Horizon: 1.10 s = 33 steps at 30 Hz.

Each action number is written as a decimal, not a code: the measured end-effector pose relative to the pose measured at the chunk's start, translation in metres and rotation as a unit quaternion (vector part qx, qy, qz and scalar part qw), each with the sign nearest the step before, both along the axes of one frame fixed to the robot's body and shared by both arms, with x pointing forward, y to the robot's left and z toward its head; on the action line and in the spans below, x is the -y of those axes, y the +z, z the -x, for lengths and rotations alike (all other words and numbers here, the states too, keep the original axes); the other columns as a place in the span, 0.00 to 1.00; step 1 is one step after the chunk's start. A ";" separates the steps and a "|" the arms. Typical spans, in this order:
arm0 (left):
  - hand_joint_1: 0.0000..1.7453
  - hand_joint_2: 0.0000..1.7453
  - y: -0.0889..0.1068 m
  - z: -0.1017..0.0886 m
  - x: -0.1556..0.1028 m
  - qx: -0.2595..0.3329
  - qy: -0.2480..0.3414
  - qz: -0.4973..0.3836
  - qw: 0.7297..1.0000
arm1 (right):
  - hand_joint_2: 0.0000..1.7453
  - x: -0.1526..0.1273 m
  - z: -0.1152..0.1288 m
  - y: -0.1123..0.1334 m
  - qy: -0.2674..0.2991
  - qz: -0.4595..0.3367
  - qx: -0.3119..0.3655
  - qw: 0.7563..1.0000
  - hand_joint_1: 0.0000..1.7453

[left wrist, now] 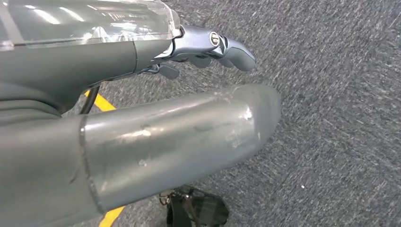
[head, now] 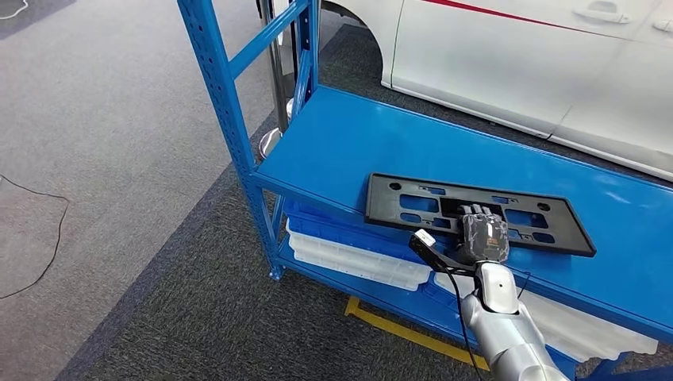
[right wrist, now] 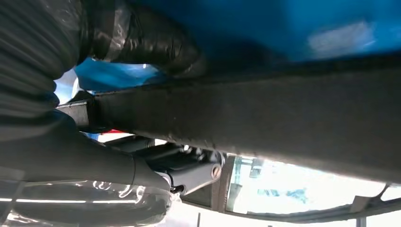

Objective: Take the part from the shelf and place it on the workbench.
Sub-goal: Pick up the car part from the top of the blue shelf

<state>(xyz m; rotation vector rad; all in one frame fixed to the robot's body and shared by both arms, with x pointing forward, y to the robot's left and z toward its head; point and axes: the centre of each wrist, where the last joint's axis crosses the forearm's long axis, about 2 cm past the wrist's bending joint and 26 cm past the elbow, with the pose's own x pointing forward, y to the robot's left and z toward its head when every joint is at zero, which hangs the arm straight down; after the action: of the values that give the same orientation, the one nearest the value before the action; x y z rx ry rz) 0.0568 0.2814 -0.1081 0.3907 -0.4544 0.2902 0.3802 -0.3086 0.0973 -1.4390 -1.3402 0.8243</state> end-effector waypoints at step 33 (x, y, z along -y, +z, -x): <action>0.00 0.00 0.000 0.000 0.005 0.007 0.045 0.010 0.999 | 1.00 -0.081 0.024 0.060 0.211 -0.339 0.175 0.900 1.00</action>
<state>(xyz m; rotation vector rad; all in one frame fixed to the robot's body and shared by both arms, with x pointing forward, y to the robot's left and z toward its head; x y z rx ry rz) 0.0568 0.2769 -0.1080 0.3902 -0.4484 0.3845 0.3557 -0.2279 0.1571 -0.7617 -2.0089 0.2856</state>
